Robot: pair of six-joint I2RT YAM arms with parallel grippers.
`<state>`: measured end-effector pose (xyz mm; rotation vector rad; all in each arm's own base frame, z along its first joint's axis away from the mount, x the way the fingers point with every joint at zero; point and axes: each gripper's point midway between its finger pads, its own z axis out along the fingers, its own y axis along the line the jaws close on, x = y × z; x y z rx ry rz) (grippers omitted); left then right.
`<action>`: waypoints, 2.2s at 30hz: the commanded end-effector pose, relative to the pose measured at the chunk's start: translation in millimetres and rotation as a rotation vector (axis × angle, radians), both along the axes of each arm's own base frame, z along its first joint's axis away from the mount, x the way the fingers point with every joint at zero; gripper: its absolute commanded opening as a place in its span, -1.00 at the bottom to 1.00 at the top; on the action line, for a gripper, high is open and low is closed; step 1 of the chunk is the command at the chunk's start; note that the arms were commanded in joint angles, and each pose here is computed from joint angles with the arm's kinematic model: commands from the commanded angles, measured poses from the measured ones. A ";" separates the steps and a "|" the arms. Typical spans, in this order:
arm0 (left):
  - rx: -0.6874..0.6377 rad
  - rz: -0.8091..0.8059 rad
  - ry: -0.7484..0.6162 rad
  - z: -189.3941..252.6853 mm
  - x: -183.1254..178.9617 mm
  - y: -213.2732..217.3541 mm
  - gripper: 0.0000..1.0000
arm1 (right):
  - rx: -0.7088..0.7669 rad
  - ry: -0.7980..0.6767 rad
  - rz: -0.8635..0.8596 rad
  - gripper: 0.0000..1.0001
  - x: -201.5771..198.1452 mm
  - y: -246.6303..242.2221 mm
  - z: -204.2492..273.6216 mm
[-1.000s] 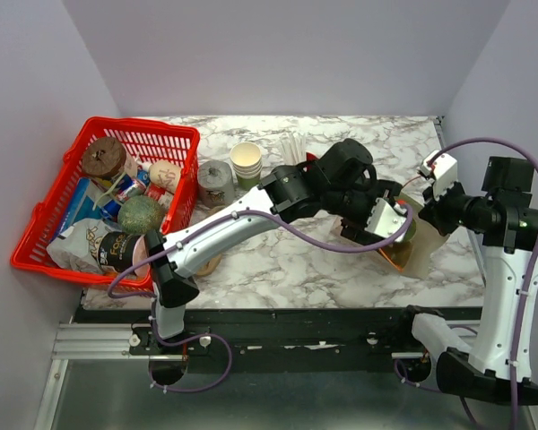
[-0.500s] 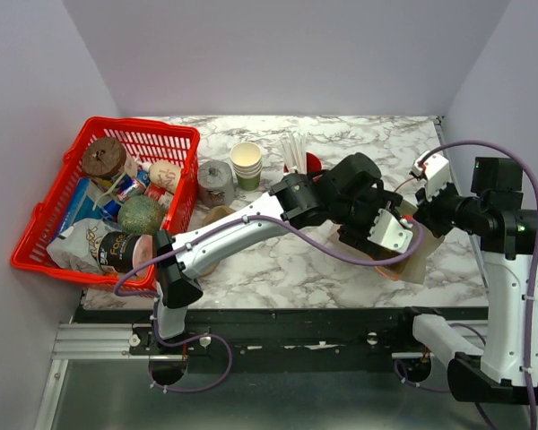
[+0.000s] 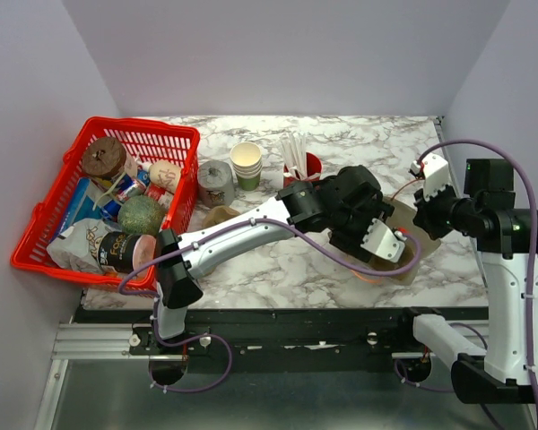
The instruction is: Pack the takeout coffee
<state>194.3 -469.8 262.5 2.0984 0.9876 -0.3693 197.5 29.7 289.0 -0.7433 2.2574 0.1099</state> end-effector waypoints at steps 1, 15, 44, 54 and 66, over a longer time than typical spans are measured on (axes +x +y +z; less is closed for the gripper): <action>0.046 0.006 -0.055 -14.5 5.8 2.0 -1.00 | 0.024 0.070 -0.063 -0.99 -19.9 -0.2 -13.1; 0.104 -0.039 -0.077 -32.5 7.9 9.6 -1.00 | 0.129 -0.055 -0.055 -0.99 10.8 20.5 13.9; 0.215 -0.107 -0.232 -63.5 29.0 22.7 -1.00 | -0.010 -0.074 0.085 -0.99 21.7 33.6 -0.9; 0.264 -0.077 -0.220 -63.8 28.6 37.1 -1.00 | 0.015 -0.083 0.149 -0.99 14.6 51.2 -0.8; 0.268 -0.043 -0.176 -71.5 27.5 43.1 -1.00 | 0.024 -0.160 0.130 -0.99 22.5 53.0 28.3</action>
